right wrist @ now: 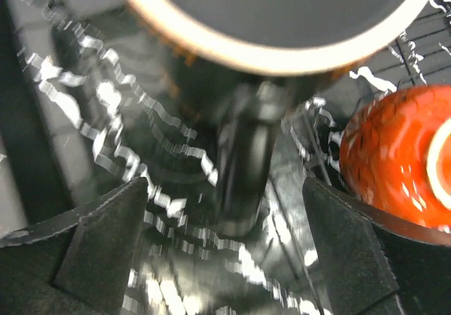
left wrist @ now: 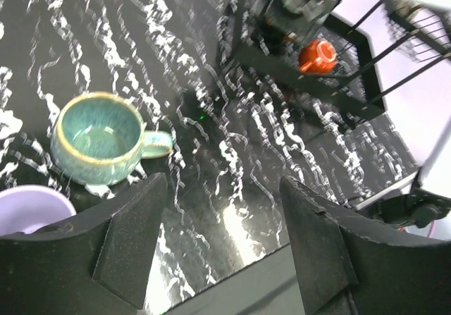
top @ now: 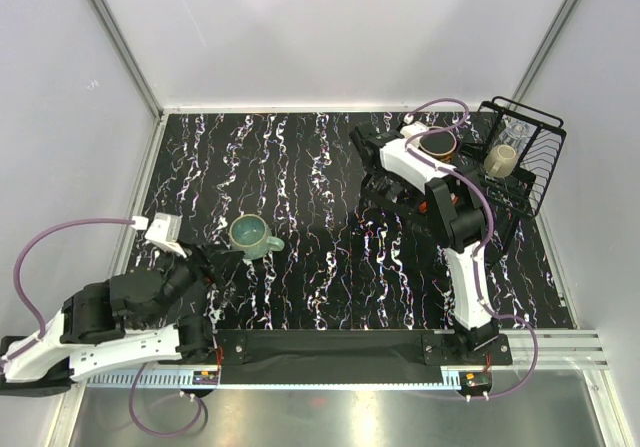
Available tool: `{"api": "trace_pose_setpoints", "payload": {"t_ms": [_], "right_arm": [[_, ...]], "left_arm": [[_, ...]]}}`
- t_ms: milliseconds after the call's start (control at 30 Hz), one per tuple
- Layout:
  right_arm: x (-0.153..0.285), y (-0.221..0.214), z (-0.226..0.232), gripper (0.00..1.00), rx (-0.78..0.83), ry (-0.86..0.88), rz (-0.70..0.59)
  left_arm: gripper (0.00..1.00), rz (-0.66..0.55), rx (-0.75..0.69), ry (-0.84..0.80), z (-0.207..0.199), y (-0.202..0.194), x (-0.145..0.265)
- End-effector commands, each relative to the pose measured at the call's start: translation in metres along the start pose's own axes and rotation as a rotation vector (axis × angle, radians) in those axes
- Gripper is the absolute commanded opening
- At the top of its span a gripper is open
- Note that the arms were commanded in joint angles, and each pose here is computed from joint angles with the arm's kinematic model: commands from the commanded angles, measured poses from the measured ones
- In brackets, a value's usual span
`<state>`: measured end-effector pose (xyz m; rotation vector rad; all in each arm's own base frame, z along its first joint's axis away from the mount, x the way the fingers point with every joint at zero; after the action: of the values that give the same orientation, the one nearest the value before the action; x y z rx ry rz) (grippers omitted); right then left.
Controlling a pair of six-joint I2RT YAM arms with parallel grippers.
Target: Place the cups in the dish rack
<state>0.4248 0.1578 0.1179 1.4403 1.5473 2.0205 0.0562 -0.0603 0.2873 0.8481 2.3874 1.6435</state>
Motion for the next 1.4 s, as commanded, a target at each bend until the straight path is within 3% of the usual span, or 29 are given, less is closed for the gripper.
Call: {"api": "trace_pose_setpoints", "payload": {"t_ms": [0,100,200,267,400,467,633,800,967,1367], "right_arm": [[0.057,0.035,0.003,1.0,-0.019,0.111,0.001],[0.088,0.035,-0.002,1.0,0.036,0.172,0.017],[0.114,0.041,-0.008,1.0,0.102,0.262,0.061],[0.137,0.038,-0.013,1.0,0.177,0.333,0.119],[0.175,0.027,-0.035,1.0,0.367,0.423,0.186],[0.196,0.014,-0.049,1.0,0.432,0.519,0.28],[0.239,0.01,-0.099,1.0,0.416,0.632,0.374],[0.264,0.007,-0.148,1.0,0.326,0.747,0.481],[0.275,0.004,-0.177,1.0,0.312,0.854,0.563],[0.278,0.006,-0.192,0.99,0.351,0.955,0.562]], "left_arm": [[0.7,0.006,0.049,0.053,-0.005,0.007,-0.002],[0.73,0.062,-0.005,0.106,-0.013,0.009,-0.008],[0.89,0.118,-0.082,0.116,-0.024,0.006,-0.018],[0.89,0.143,-0.102,0.073,-0.034,0.008,-0.021],[0.94,0.192,-0.183,0.114,-0.047,0.009,-0.036],[0.96,0.203,-0.218,0.171,-0.047,0.014,-0.048],[0.96,0.3,-0.181,0.177,-0.036,0.023,-0.086],[0.99,0.367,-0.121,0.344,-0.005,0.034,-0.12],[0.99,0.427,-0.083,0.617,0.019,0.041,-0.142],[0.93,0.533,0.033,0.789,0.094,0.023,-0.164]]}}
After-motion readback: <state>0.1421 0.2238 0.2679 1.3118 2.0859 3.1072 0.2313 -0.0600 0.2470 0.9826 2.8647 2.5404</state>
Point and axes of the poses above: each gripper's point midway between its finger pads, its own x axis back along the fingers, its own z axis along the line the jaws close on, y = z × x, the point moved 9 cm from there along x, back along the fingers, and after that the axes turned 3 degrees about -x, right-handed, at the moved point
